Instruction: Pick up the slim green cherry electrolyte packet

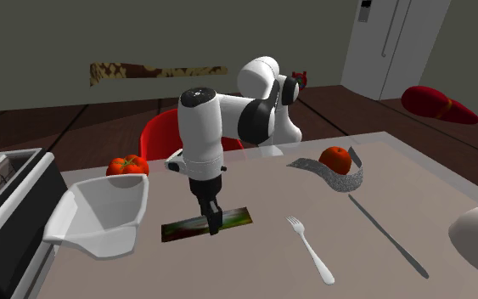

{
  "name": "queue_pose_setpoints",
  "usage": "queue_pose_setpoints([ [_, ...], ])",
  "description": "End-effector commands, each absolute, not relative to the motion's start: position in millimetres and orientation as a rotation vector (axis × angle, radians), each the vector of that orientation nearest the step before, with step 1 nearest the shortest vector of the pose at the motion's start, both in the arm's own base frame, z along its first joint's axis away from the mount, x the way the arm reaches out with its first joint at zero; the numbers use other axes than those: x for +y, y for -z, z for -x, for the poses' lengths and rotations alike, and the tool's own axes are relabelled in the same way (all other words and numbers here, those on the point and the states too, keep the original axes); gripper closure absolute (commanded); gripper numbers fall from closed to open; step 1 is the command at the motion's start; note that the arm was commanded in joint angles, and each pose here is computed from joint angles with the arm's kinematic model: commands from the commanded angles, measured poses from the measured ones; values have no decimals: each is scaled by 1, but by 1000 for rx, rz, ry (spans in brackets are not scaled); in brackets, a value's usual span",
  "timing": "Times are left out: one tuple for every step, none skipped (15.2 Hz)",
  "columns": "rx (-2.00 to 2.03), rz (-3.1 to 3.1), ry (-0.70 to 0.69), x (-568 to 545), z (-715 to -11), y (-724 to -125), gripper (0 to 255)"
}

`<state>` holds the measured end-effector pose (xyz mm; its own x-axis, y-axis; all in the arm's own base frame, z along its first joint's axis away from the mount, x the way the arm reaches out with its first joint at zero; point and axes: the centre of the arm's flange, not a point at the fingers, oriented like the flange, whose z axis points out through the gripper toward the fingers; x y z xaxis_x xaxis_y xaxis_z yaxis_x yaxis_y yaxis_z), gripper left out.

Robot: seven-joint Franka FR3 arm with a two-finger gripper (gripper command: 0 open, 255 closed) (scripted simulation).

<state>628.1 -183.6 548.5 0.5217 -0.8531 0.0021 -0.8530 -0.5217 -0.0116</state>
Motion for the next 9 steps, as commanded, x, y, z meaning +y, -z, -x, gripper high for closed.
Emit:
queue_pose_setpoints([
  [1532, 2733, 7, -184, -628, -547, 255],
  [1532, 2733, 7, -184, -628, -547, 255],
  [1532, 2733, 7, -184, -628, -547, 255],
  [1532, 2733, 7, -183, -628, -547, 255],
  [1532, 2733, 7, -183, -628, -552, 255],
  [1532, 2733, 7, -183, -628, -557, 255],
  [1532, 2733, 7, -183, -628, -562, 255],
  [1532, 2733, 7, -183, -628, -568, 255],
  [1532, 2733, 7, -183, -628, -573, 255],
])
